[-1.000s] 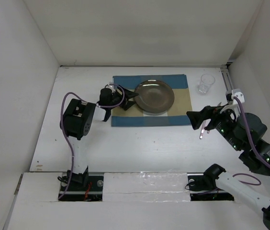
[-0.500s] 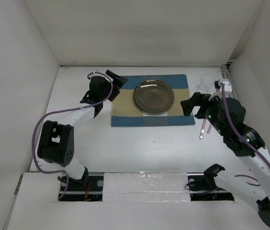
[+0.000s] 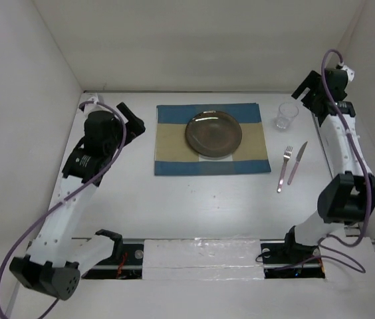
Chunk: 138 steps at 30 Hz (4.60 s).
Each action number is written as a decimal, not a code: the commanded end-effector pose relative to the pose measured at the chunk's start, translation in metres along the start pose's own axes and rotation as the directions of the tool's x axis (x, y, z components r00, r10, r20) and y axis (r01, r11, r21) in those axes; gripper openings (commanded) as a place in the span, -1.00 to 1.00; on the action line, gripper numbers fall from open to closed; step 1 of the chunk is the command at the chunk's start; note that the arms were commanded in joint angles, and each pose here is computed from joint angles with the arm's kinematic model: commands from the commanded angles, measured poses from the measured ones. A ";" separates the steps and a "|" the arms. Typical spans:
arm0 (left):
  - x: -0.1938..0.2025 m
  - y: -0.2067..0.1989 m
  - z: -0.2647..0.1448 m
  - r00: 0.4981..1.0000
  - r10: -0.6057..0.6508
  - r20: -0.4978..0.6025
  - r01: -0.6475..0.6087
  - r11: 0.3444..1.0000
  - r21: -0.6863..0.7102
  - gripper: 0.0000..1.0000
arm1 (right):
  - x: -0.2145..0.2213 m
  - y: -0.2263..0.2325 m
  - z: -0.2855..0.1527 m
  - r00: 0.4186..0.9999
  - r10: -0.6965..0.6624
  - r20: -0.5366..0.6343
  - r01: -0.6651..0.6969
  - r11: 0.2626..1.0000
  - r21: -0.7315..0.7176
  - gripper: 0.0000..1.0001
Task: Set the dinner table for one person
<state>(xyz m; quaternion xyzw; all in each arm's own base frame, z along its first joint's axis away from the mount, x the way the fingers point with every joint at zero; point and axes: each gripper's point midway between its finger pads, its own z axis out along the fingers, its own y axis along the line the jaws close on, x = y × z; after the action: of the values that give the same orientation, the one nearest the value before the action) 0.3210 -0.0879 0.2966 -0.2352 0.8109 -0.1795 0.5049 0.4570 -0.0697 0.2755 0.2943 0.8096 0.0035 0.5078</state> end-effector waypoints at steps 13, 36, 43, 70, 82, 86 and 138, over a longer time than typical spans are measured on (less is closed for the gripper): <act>0.030 0.059 -0.019 0.984 0.176 -0.017 -0.177 0.983 -0.059 1.00 | 0.027 -0.025 0.147 0.985 0.001 -0.171 0.016 0.995 0.096 0.58; 0.038 0.060 -0.011 0.978 0.199 -0.058 -0.202 0.978 -0.059 1.00 | 0.069 -0.037 0.173 0.965 -0.010 -0.263 0.048 0.989 0.140 -0.88; 0.040 0.061 -0.009 0.978 0.200 -0.066 -0.204 0.977 -0.064 1.00 | 0.023 0.012 0.145 0.985 -0.052 -0.162 0.063 0.996 0.066 -1.00; 0.045 0.061 -0.009 0.976 0.200 -0.083 -0.205 0.977 -0.052 1.00 | 0.112 0.128 0.164 0.921 -0.316 -0.230 0.306 0.949 -0.077 -0.96; 0.043 0.059 -0.008 0.977 0.199 -0.075 -0.203 0.978 -0.048 1.00 | 0.106 0.132 0.165 0.928 -0.309 -0.207 0.298 0.951 -0.084 0.65; 0.042 0.061 -0.008 0.977 0.199 -0.070 -0.204 0.977 -0.057 1.00 | 0.056 0.141 0.133 0.955 -0.273 -0.113 0.262 0.959 -0.104 1.00; 0.025 0.056 -0.033 0.986 0.167 0.013 -0.167 0.985 -0.033 1.00 | 0.220 -0.163 0.027 0.850 0.039 -0.526 0.175 0.920 0.351 0.19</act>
<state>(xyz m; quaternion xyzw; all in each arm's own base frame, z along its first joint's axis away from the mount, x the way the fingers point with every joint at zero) 0.2689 -0.0542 0.2486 -0.1825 0.8387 -0.1141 0.5003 0.3262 -0.1020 0.0228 0.3580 0.9093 -0.0836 0.1950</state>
